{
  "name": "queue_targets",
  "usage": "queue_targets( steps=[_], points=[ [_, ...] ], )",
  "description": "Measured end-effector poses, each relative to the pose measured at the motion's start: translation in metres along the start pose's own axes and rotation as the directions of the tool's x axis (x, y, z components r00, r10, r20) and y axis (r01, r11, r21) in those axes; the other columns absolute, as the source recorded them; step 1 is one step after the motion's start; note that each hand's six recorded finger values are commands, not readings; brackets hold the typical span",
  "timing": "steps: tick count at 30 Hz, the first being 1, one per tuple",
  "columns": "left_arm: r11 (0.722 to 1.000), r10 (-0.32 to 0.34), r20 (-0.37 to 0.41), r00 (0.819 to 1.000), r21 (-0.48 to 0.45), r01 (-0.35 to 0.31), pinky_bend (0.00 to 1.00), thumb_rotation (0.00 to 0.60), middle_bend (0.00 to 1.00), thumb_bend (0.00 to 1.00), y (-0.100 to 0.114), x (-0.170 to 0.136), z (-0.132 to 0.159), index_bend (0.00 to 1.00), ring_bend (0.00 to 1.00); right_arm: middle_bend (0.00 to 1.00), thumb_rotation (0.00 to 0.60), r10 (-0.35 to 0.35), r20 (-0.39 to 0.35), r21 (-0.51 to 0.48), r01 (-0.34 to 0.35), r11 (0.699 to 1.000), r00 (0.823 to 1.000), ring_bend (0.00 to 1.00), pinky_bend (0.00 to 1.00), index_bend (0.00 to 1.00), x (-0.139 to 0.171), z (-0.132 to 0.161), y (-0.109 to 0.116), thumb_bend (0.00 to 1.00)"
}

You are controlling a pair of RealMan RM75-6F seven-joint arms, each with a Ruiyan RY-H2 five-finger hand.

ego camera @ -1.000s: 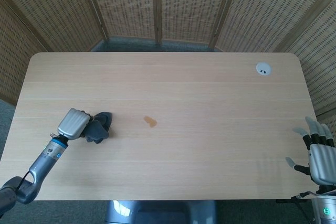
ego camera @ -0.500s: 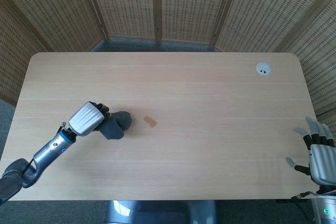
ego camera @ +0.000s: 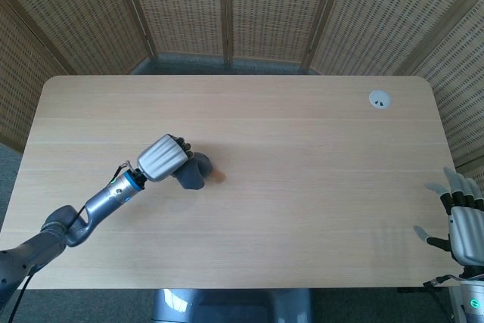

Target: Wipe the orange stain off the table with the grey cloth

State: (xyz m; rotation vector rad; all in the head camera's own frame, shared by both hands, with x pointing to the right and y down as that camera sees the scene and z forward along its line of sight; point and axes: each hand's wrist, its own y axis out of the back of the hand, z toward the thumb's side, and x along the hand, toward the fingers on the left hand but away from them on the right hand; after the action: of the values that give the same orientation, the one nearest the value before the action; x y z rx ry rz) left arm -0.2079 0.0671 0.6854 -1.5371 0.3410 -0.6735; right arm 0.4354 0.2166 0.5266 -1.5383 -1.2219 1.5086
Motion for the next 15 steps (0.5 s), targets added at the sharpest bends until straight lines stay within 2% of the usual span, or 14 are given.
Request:
queue_targets(
  steps=[7,15],
  points=[
    [0.999,-0.006,0.052,0.999,0.035,0.004,0.91,0.600,0.70,0.15,-0.002,0.048,0.034,0.76,0.67,0.00,0.600,0.008,0.004,-0.013,-0.008,1.000,1.000,0.00,0.00,0.24,-0.002,-0.002,0.000,0.00],
    [0.999,-0.032,0.076,0.997,0.038,0.029,0.91,0.600,0.70,0.15,-0.013,0.065,0.059,0.76,0.67,0.00,0.600,0.003,0.006,-0.031,-0.003,1.000,1.000,0.00,0.00,0.24,-0.002,-0.005,0.003,0.00]
  ],
)
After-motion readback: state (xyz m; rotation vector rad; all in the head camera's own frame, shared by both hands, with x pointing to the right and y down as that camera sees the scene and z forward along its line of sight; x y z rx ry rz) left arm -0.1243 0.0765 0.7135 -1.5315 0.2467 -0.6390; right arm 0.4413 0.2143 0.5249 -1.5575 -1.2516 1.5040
